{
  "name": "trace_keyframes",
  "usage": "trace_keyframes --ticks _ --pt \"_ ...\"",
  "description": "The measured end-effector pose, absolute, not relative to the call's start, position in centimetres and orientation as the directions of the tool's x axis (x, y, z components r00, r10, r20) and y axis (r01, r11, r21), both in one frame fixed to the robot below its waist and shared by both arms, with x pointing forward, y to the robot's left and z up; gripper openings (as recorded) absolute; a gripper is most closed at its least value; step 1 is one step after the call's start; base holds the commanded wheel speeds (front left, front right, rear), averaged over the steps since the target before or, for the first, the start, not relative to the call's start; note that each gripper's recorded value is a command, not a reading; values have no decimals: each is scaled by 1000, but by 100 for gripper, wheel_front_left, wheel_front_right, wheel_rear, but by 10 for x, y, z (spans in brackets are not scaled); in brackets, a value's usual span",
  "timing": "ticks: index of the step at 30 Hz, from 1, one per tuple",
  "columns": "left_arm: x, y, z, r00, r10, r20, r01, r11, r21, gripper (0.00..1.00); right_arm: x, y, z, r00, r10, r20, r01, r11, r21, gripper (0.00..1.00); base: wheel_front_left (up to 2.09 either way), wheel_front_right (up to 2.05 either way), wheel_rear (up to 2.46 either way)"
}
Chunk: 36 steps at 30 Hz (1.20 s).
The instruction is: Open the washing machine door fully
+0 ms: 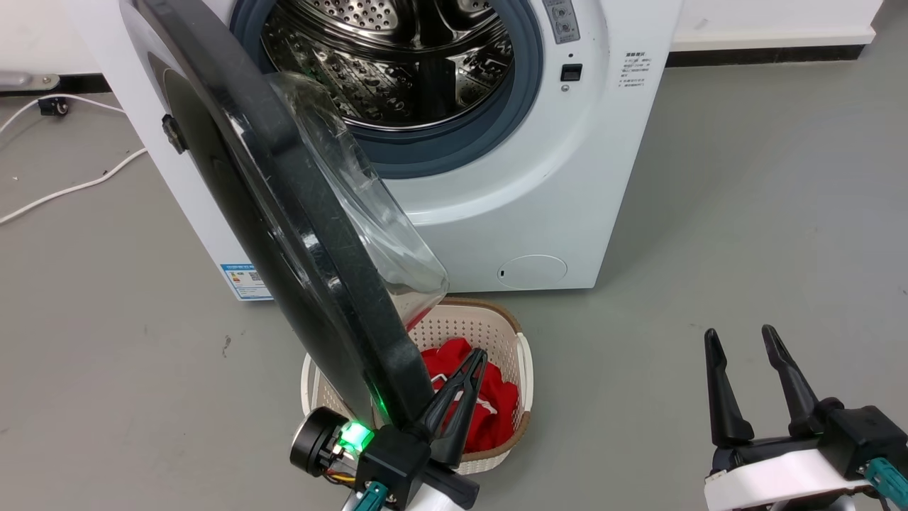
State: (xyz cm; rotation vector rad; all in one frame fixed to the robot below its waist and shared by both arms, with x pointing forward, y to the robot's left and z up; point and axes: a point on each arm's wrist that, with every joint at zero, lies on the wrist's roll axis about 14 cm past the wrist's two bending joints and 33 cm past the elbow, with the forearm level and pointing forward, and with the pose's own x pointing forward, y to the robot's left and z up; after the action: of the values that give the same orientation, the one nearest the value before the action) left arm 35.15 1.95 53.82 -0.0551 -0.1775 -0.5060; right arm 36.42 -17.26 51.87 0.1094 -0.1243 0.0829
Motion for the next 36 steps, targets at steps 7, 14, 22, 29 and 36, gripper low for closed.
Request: trace_keyframes --ticks 7,14,22,29,36 --pt "355 23 535 876 -450 175 462 887 -29 0 365 -173 516 990 74 120 -87 990 108 100 0 0 0" --pt "345 41 533 901 -401 167 411 911 -34 0 369 -165 514 989 95 115 -109 987 118 100 0 0 0" --pt "327 77 521 951 -282 126 291 955 -62 0 382 -141 511 980 167 111 -181 975 132 100 0 0 0" --pt "311 124 518 988 -108 109 115 991 -61 0 396 -105 509 958 268 104 -280 951 130 100 0 0 0" --pt "288 178 517 991 89 96 -86 996 -28 0 404 -67 509 923 371 102 -382 914 133 100 0 0 0"
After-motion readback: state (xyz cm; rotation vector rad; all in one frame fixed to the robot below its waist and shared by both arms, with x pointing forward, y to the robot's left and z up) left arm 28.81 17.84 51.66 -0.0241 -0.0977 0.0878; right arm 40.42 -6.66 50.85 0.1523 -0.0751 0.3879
